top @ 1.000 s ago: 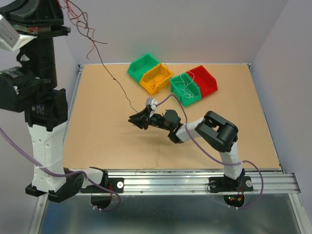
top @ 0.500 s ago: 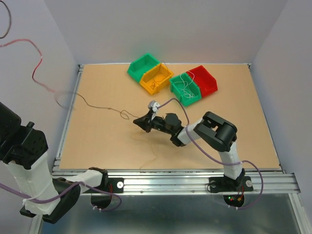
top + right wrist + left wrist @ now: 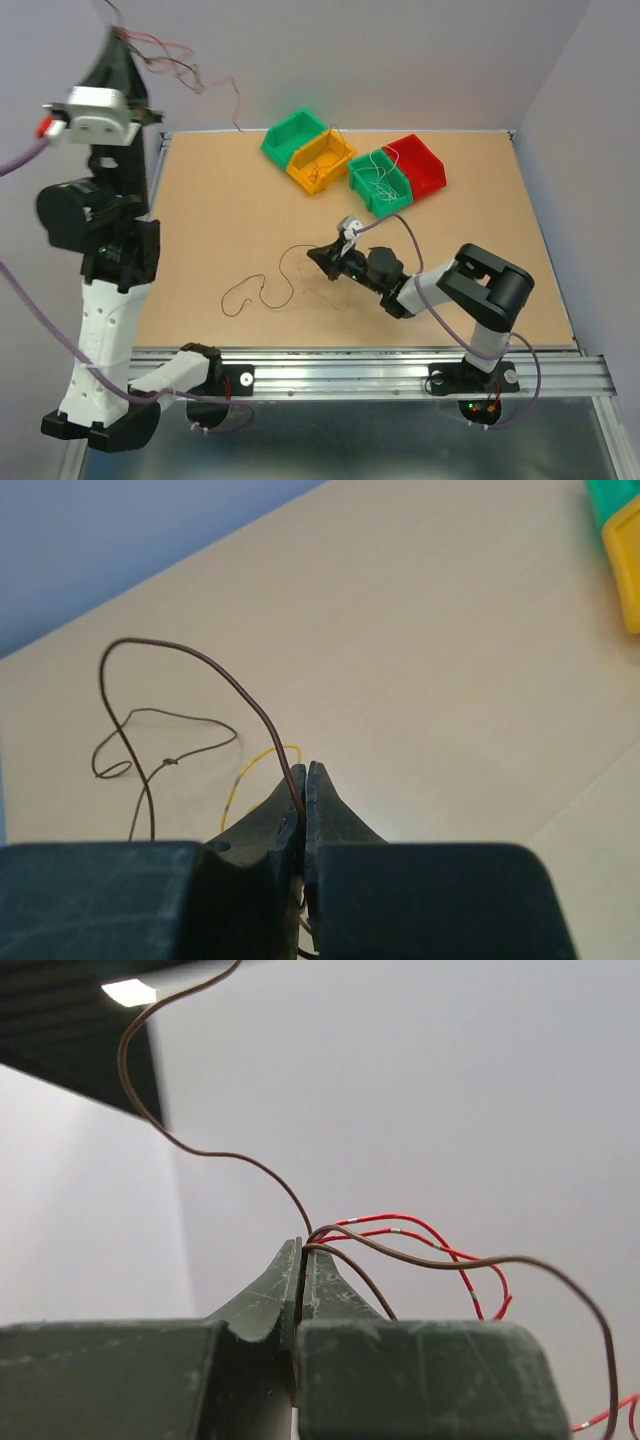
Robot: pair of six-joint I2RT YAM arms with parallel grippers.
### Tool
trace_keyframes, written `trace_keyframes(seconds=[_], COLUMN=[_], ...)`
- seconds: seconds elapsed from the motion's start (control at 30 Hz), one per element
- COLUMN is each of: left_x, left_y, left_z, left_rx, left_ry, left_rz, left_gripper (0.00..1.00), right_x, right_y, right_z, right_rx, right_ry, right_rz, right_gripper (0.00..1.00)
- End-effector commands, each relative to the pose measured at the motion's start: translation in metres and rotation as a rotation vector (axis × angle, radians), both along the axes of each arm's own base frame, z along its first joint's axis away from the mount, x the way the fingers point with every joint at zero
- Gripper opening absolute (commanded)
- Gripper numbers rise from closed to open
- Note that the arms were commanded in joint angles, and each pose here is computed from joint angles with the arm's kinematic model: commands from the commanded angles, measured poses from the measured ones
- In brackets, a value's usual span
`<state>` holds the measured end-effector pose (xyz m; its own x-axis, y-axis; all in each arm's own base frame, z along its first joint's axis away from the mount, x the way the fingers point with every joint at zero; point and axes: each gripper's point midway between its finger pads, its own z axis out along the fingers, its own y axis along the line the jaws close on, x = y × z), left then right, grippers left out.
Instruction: Untangle the cables
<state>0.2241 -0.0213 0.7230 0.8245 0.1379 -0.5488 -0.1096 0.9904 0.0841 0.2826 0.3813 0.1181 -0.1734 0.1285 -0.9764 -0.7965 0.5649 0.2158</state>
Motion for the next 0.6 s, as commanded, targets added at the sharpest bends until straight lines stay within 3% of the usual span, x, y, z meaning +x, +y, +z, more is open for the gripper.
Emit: trace_keyframes(seconds=[0.0, 0.07, 0.2, 0.4, 0.47, 0.57], left_x=[0.044, 0.070, 0.095, 0.126, 0.134, 0.143], left_y=[-0.063, -0.096, -0.128, -0.138, -0.139, -0.134], left_z=[-0.090, -0.159, -0.253, -0.362, -0.401, -0.430], left_rx=[0.195, 0.308, 0.367, 0.405, 0.433, 0.443], left_ry=[0.205, 0.367, 0.588, 0.856, 0.975, 1.060], left_rz=[-0.238, -0.364, -0.517, -0.532, -0.529, -0.490], left_gripper=[0.00, 0.00, 0.00, 0.00, 0.07, 0.35], right_x=[-0.005, -0.006, -0.004, 0.000, 0.000, -0.002], right_y=[-0.013, -0.019, -0.033, -0.059, -0.063, -0.064], right_z=[0.036, 0.051, 0.066, 0.076, 0.071, 0.067], right_rx=[0.061, 0.085, 0.075, 0.031, -0.002, -0.050], right_ry=[-0.081, -0.099, -0.103, -0.077, -0.053, -0.014], right_rz=[-0.034, -0.045, -0.107, -0.214, -0.225, -0.224], right_gripper=[0.00, 0.00, 0.00, 0.00, 0.01, 0.00])
